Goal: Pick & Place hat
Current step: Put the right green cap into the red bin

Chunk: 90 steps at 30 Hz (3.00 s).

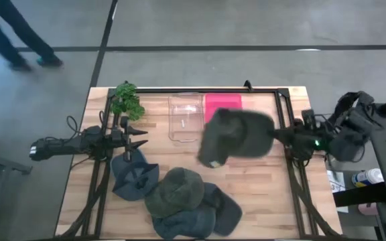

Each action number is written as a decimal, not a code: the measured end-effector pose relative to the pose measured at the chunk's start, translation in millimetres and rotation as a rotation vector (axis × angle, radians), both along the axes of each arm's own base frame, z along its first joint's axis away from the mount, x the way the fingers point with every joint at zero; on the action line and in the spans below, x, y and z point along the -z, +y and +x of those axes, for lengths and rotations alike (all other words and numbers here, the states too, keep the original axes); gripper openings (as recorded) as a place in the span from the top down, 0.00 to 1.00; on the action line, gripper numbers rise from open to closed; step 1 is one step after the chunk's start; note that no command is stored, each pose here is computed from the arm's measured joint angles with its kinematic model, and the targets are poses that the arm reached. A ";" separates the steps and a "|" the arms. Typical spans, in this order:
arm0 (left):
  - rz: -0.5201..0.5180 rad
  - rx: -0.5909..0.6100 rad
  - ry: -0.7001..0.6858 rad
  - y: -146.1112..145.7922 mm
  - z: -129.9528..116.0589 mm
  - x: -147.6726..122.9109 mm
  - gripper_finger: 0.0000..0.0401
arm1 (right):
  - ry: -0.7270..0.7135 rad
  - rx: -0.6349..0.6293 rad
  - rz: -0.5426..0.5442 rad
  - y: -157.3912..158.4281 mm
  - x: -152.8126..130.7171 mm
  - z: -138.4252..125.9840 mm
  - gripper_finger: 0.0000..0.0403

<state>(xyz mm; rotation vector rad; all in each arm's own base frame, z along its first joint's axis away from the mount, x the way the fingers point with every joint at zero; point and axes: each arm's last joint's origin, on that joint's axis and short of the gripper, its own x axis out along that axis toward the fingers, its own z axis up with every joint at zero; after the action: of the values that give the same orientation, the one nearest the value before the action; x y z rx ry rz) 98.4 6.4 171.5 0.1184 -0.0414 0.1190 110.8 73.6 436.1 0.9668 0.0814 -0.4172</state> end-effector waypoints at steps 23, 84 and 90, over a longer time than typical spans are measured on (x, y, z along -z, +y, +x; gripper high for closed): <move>-0.379 0.039 -0.036 -0.6 0.6 0.2 0.62 | 0.074 -0.022 0.079 -12.7 35.0 3.8 0.97; -0.203 0.076 0.349 6.6 215.2 -122.8 0.62 | 0.192 0.162 0.304 -27.1 54.7 21.1 0.97; -0.118 0.155 0.394 5.9 260.1 -131.2 0.62 | 0.229 0.175 0.320 -22.8 64.2 29.3 0.97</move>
<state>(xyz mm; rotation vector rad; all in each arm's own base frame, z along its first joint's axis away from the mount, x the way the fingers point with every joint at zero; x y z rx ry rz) 358.6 12.3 302.7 0.0189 0.3483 -0.0580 140.0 50.8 372.0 1.2424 0.2792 -0.6906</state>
